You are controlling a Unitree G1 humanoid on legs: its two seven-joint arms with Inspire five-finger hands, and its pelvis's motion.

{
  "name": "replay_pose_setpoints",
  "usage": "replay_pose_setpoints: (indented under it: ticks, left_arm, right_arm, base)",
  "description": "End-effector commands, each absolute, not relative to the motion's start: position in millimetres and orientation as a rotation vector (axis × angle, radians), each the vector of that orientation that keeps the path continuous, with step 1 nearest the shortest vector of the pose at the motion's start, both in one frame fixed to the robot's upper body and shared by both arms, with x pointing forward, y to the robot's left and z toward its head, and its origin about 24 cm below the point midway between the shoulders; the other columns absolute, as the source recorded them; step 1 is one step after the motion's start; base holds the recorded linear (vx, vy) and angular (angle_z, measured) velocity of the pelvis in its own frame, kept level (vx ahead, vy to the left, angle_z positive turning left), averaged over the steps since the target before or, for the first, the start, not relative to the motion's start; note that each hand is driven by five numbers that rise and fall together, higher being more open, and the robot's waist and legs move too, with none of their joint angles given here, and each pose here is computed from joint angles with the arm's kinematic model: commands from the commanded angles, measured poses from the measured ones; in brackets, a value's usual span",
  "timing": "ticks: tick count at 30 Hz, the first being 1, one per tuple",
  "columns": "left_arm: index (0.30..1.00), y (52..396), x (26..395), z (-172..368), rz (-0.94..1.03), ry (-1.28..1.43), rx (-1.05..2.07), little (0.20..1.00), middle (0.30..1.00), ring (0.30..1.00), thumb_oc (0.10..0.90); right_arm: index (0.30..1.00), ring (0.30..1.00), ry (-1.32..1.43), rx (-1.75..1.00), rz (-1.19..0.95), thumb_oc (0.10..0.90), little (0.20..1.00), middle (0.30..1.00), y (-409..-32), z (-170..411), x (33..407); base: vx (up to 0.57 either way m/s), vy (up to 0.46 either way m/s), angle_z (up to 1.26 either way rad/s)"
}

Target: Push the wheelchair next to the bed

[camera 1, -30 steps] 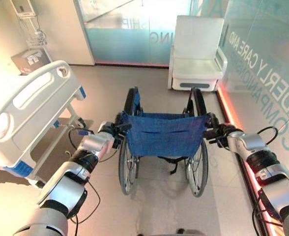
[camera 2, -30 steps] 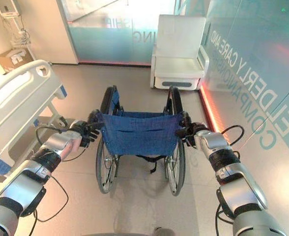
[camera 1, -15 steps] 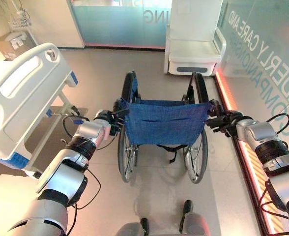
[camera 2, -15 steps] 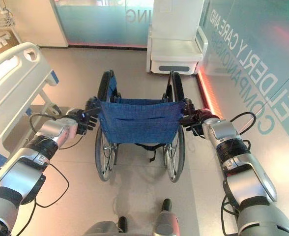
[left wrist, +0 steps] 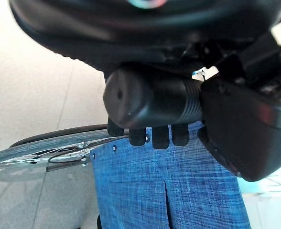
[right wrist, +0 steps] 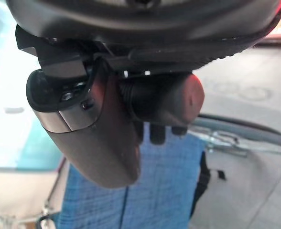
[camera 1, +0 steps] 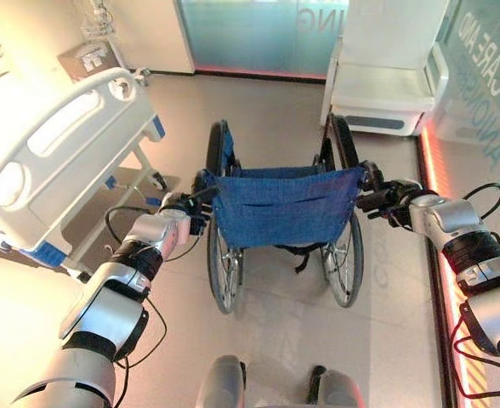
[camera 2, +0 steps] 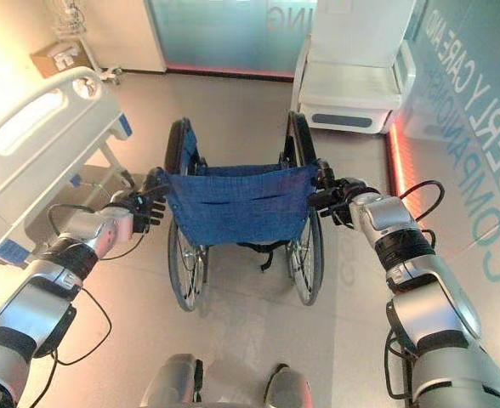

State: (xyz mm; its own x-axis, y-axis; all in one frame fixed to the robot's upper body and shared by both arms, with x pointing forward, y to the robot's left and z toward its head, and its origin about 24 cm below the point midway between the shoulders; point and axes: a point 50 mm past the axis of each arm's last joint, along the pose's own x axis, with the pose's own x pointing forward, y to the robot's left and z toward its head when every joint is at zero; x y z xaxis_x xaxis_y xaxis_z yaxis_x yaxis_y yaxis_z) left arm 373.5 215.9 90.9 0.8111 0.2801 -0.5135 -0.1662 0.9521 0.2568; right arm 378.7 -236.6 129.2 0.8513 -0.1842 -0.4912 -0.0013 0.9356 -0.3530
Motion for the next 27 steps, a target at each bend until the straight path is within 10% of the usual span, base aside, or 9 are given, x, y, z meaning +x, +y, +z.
replay_pose_setpoints:
  ticks: [1, 27]
  left_arm:
    - [0.300, 246.6, 386.0, 153.4, 0.317, 0.268, 0.197, 0.300, 0.300, 0.300, 0.400]
    - [0.300, 264.6, 379.7, 124.5, 0.388, 0.373, 0.257, 0.300, 0.300, 0.300, 0.400]
  right_arm:
    - [0.300, 0.300, 0.291, -0.332, 0.077, 0.400, 0.300, 0.300, -192.0, 180.6, 395.8]
    - [0.300, 0.300, 0.292, -0.227, 0.154, 0.400, 0.300, 0.300, -184.0, 142.7, 392.2]
  base:
    - [0.47, 0.101, 0.21]
    - [0.42, 0.185, -0.26]
